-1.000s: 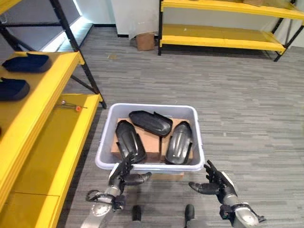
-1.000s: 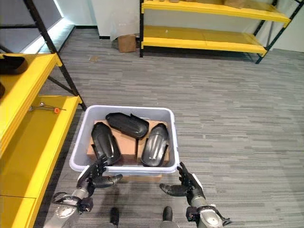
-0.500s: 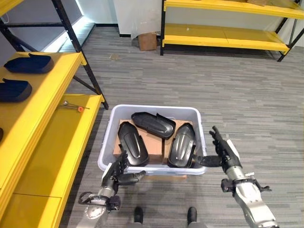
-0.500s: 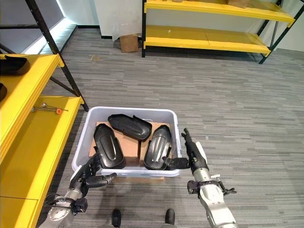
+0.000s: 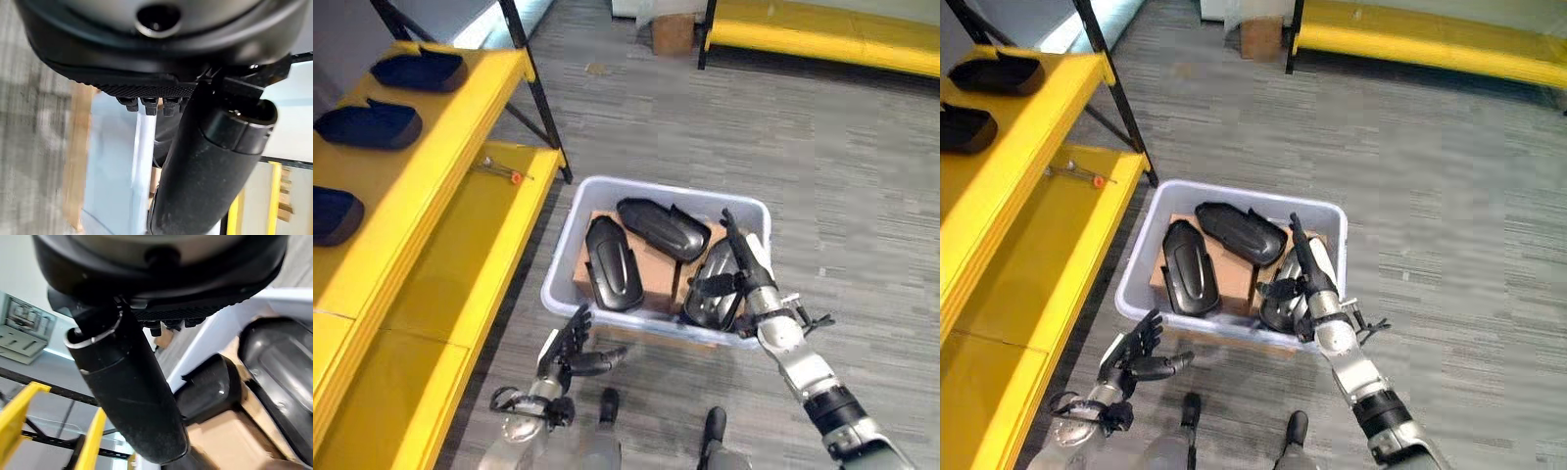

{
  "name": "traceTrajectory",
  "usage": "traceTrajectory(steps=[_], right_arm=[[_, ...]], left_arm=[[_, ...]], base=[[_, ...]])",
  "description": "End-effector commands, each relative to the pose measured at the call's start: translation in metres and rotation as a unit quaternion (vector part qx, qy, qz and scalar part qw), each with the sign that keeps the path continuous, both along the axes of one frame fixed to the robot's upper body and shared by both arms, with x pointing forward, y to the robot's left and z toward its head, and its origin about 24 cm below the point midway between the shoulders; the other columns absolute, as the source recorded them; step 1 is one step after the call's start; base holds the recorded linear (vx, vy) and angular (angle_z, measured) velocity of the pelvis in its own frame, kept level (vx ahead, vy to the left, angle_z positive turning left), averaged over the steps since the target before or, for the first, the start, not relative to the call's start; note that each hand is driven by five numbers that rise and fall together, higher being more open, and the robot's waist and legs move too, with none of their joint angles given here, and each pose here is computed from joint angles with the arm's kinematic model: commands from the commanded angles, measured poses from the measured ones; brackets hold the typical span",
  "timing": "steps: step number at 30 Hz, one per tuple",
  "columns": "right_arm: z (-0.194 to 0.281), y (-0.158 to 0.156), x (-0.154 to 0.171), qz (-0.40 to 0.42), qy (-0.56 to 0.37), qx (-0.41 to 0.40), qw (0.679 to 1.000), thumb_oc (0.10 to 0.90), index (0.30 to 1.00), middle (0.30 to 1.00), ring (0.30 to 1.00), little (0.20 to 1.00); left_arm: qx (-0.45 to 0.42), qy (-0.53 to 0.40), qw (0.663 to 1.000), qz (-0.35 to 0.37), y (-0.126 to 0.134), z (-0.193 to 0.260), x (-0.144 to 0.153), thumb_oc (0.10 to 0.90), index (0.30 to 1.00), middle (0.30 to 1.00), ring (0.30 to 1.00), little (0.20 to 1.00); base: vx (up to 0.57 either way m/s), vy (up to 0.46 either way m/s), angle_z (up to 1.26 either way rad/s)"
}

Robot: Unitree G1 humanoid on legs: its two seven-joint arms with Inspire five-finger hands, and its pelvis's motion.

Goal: Move parts from the plastic box to the shelf.

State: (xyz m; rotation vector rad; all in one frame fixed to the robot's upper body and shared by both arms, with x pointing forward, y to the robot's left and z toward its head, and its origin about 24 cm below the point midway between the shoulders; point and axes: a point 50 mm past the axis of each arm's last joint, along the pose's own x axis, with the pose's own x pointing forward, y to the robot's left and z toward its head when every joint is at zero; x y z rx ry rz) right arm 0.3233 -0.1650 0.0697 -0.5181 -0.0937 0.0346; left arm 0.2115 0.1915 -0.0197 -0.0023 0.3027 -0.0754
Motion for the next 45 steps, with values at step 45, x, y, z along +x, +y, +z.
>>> traceTrajectory(steps=[45], right_arm=[[0.028,0.002,0.029,-0.133,-0.114,-0.115,0.978,0.9,1.0,1.0,1.0,1.0]], left_arm=[[-0.034,-0.161,0.986,0.015,-0.015,0.057,0.028,0.9,1.0,1.0,1.0,1.0]], base=[[-0.03,0.006,0.02]])
